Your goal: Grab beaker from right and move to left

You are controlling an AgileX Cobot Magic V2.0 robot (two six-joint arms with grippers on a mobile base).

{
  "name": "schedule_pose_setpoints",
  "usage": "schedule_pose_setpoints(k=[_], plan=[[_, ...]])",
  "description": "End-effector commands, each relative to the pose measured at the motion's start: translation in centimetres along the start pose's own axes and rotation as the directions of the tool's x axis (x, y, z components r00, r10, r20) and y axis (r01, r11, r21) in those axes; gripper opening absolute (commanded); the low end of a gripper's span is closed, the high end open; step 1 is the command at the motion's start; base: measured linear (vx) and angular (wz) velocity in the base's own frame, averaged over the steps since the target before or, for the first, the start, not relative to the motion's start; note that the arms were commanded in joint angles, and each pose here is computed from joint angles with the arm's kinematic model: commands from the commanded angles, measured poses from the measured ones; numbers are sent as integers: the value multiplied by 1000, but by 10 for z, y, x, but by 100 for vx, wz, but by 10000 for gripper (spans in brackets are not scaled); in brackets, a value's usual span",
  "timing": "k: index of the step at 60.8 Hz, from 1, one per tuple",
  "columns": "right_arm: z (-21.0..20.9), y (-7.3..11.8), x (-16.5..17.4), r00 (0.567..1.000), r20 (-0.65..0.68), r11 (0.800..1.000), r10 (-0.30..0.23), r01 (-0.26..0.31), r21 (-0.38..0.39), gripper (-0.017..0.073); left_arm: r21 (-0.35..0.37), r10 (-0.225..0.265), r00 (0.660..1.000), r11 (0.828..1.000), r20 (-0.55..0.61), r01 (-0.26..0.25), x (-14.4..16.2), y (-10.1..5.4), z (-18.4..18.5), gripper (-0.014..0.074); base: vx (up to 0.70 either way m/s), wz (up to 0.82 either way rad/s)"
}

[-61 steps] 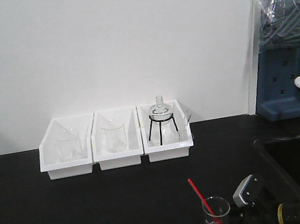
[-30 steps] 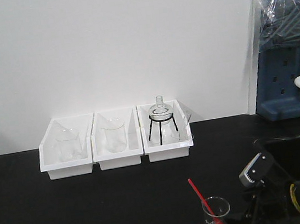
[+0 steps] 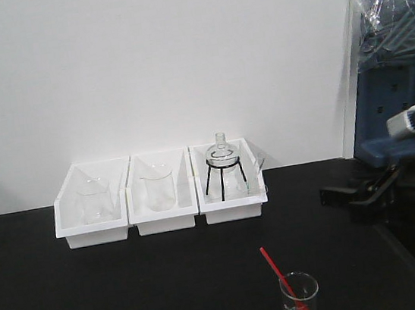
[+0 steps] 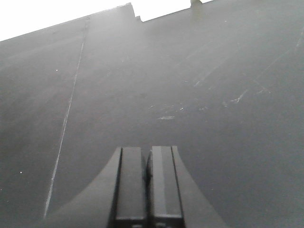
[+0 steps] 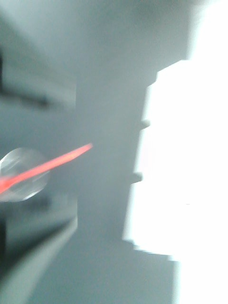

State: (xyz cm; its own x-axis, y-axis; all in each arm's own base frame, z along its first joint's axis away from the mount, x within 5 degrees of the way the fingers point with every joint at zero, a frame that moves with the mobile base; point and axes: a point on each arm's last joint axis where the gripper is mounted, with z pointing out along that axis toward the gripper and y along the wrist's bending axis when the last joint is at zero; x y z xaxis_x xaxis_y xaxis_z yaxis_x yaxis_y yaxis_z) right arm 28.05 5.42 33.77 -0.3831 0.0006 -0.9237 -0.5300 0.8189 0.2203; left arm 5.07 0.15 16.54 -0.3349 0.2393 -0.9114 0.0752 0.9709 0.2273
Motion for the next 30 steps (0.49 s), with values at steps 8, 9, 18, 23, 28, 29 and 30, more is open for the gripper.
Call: schedule_pose_setpoints(k=[8, 9, 18, 23, 28, 29, 30], plan=[[-63, 42, -38, 978, 194, 997, -81, 81, 7, 29, -8, 1, 998, 1000, 64, -1, -1, 0, 2, -6, 0, 0], [-68, 46, -40, 974, 208, 996, -91, 91, 9, -3, -8, 1, 998, 1000, 64, -1, -1, 0, 2, -6, 0, 0], [-102, 69, -48, 941, 301, 987, -157, 158, 22, -10, -8, 1, 998, 1000, 64, -1, -1, 0, 2, -6, 0, 0], [-116, 79, -51, 924, 337, 983, -182, 183, 28, -9, -8, 1, 998, 1000, 64, -1, -1, 0, 2, -6, 0, 0], [-127, 87, -52, 908, 366, 978, -202, 204, 33, -8, -8, 1, 998, 1000, 64, -1, -1, 0, 2, -6, 0, 0], [-130, 88, -52, 905, 372, 977, -206, 208, 35, -8, -8, 1, 998, 1000, 64, -1, -1, 0, 2, -6, 0, 0], [-131, 89, -52, 903, 376, 977, -209, 211, 36, -8, -8, 1, 998, 1000, 64, -1, -1, 0, 2, -6, 0, 0]])
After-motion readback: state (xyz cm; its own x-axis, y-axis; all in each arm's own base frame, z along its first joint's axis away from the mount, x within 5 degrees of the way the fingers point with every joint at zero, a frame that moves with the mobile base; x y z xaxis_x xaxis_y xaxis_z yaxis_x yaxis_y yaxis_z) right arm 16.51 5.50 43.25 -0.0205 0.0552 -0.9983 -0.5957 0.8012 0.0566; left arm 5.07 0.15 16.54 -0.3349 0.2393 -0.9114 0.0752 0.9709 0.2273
